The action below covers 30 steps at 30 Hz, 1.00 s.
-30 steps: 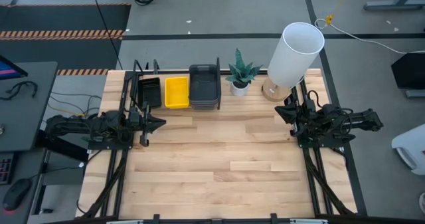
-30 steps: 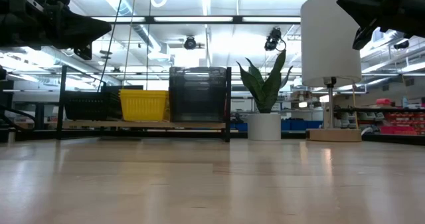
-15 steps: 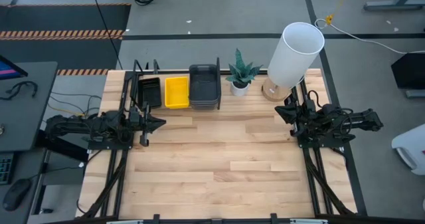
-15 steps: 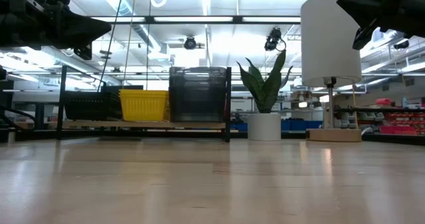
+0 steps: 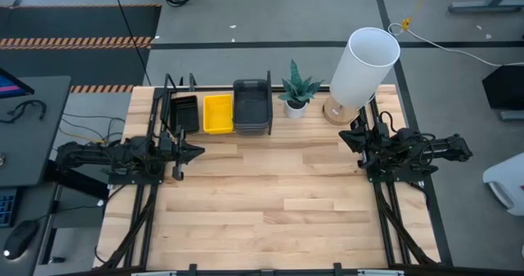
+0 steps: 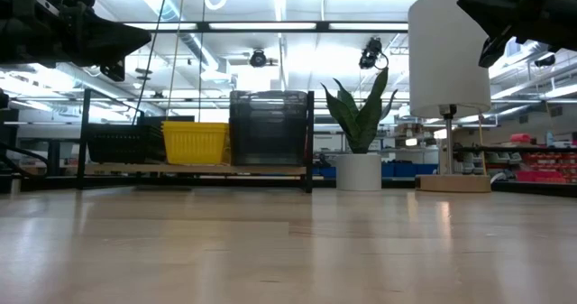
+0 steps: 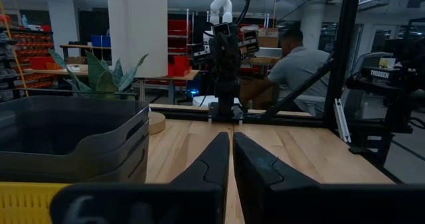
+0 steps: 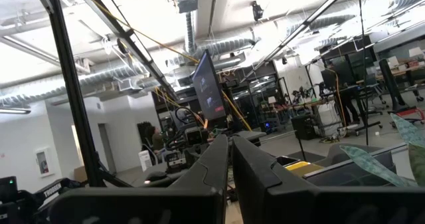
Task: Stack baskets on shelf by color
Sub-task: Return to Home Position
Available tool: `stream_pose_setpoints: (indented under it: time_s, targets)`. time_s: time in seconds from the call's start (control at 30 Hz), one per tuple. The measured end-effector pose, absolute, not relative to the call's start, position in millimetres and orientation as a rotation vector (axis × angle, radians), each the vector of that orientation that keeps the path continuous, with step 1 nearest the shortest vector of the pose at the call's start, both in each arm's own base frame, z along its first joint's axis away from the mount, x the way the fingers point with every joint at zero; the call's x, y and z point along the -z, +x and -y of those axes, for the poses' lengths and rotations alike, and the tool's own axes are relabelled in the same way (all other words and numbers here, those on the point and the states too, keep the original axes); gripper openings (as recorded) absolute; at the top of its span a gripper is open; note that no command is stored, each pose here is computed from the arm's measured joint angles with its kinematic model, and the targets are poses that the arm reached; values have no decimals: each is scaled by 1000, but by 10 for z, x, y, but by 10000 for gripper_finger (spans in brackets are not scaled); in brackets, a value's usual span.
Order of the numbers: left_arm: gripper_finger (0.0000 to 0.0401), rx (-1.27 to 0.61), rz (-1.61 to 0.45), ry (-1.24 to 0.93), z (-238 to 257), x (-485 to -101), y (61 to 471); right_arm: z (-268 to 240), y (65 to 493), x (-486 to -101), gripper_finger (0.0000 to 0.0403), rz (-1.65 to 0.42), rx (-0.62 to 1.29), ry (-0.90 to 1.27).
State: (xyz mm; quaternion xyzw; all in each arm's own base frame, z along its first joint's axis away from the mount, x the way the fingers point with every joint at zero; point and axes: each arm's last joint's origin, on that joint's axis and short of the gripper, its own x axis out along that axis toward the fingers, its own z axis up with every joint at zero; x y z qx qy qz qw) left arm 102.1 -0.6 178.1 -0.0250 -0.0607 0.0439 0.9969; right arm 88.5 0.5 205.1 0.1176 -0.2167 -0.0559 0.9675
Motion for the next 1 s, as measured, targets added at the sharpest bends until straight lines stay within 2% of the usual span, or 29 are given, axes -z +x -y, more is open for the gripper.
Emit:
stream_pose_setpoints:
  time_s: [1.0]
  targets:
    - [32, -88, 122, -50, 6, -1783, 1021, -5, 885, -2052, 27, 438, 113, 238]
